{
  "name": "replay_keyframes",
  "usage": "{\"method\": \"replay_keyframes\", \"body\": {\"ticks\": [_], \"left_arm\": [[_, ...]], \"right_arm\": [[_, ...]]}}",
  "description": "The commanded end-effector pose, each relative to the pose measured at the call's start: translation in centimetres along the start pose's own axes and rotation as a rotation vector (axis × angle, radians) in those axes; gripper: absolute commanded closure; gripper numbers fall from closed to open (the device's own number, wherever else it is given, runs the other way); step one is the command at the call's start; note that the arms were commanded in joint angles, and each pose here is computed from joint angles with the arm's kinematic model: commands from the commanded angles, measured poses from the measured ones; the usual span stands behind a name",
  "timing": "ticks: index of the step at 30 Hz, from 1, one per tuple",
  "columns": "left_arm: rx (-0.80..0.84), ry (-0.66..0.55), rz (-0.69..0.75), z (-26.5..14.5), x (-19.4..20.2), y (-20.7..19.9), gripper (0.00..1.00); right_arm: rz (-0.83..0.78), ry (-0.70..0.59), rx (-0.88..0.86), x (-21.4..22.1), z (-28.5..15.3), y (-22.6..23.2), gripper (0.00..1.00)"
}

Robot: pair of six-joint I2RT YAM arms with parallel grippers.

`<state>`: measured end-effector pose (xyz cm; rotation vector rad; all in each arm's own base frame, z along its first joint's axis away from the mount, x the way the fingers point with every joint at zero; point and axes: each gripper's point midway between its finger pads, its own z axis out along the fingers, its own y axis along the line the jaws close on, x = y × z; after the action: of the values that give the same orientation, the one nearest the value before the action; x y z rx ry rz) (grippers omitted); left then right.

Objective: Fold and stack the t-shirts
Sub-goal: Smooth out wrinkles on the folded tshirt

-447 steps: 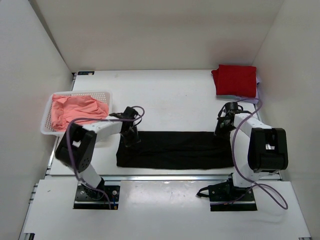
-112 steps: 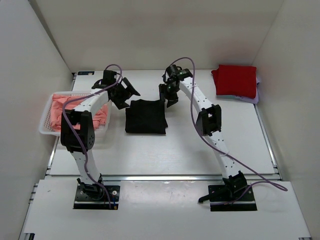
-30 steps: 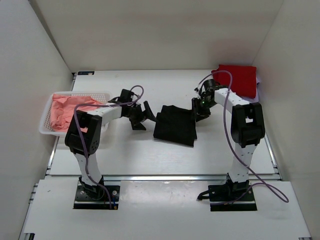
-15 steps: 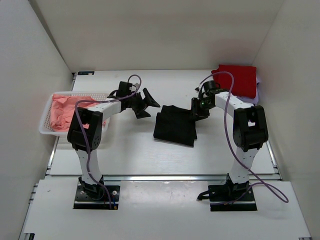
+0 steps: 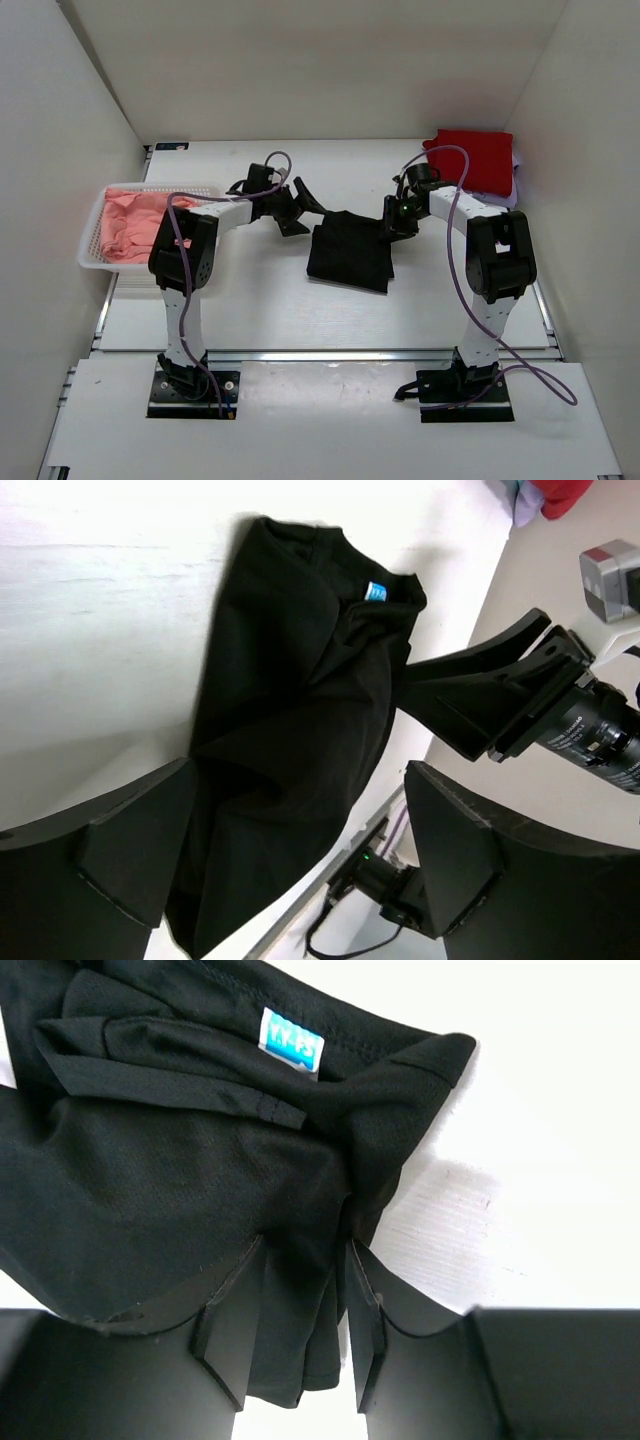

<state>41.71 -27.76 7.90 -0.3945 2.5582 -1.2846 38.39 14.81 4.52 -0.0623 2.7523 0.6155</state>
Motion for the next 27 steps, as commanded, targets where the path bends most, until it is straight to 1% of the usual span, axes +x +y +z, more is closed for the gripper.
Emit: {"method": "replay_keyframes", "body": {"ticks": [1, 2, 3, 4, 6, 7, 8, 9, 10, 12, 13, 15, 17, 19, 20, 21, 22, 23, 24, 25, 26, 27], "left_arm": [[0.108, 0.013, 0.033, 0.2, 0.1, -3.2, 0.06], [0.116, 0.032, 0.011, 0.3, 0.7, -3.2, 0.13], [0.138, 0.031, 0.005, 0.2, 0.6, -3.7, 0.2], [0.169, 0.028, 0.002, 0.1, 0.6, -4.1, 0.25], [0.187, 0.042, -0.012, 0.0, 1.0, -4.0, 0.28], [0.195, 0.046, -0.008, -0.2, 1.0, -4.3, 0.3], [0.185, 0.045, -0.013, -0.1, 1.1, -4.0, 0.3], [0.187, 0.036, -0.01, -0.2, 0.8, -4.2, 0.34], [0.188, 0.036, -0.013, -0.3, 0.9, -4.3, 0.33], [0.178, 0.028, -0.021, -0.4, 0.8, -3.8, 0.24], [0.168, 0.012, -0.015, -0.7, 0.6, -3.9, 0.02], [0.142, 0.003, -0.018, -0.5, 0.8, -2.9, 0.02], [0.154, 0.014, -0.028, -0.5, 1.1, -3.2, 0.02], [0.145, 0.01, -0.041, -0.3, 1.1, -2.5, 0.01], [0.139, 0.024, -0.054, -0.1, 1.7, -2.2, 0.02], [0.155, 0.017, -0.06, -0.1, 1.6, -2.4, 0.07], [0.157, 0.038, -0.077, 0.0, 2.3, -1.9, 0.15], [0.175, 0.05, -0.097, 0.0, 2.7, -1.8, 0.32], [0.215, 0.036, -0.102, -0.1, 2.3, -2.7, 0.42], [0.223, 0.036, -0.117, 0.1, 2.5, -2.2, 0.51], [0.225, 0.042, -0.15, 0.1, 2.9, -1.8, 0.69], [0.247, 0.034, -0.151, -0.1, 2.6, -2.4, 0.91]], "right_arm": [[-0.018, -0.061, -0.028, -1.5, -0.3, 1.0, 0.65], [-0.007, -0.06, -0.03, -1.6, -0.2, 0.8, 0.66], [-0.008, -0.067, -0.03, -1.8, -0.2, 0.8, 0.69], [-0.005, -0.067, -0.035, -1.9, -0.2, 0.8, 0.72], [-0.005, -0.067, -0.045, -2.0, -0.3, 1.1, 0.83], [-0.005, -0.068, -0.044, -1.9, -0.2, 1.1, 0.86], [-0.003, -0.073, -0.047, -2.1, -0.2, 1.0, 0.87], [-0.012, -0.071, -0.051, -2.0, -0.4, 1.4, 0.88], [-0.001, -0.075, -0.049, -2.1, -0.5, 1.0, 0.88], [-0.004, -0.075, -0.046, -2.0, -0.3, 1.0, 0.89], [0.0, -0.076, -0.049, -2.1, -0.5, 0.9, 0.89], [-0.007, -0.074, -0.052, -1.9, -0.4, 1.1, 0.89], [-0.01, -0.071, -0.049, -1.9, -0.4, 1.2, 0.88], [-0.009, -0.062, -0.055, -1.6, -0.4, 1.3, 0.89], [-0.002, -0.068, -0.047, -1.8, -0.3, 0.8, 0.89], [0.002, -0.072, -0.052, -1.9, -0.4, 1.0, 0.89], [-0.006, -0.073, -0.058, -1.9, -0.6, 1.1, 0.89], [-0.002, -0.073, -0.056, -1.9, -0.6, 1.0, 0.89], [-0.008, -0.076, -0.053, -1.9, -0.5, 1.0, 0.89], [0.003, -0.07, -0.048, -1.7, -0.5, 0.7, 0.9], [-0.007, -0.063, -0.06, -1.5, -0.4, 1.0, 0.9], [-0.008, -0.07, -0.055, -1.8, -0.5, 0.8, 0.9]]}}
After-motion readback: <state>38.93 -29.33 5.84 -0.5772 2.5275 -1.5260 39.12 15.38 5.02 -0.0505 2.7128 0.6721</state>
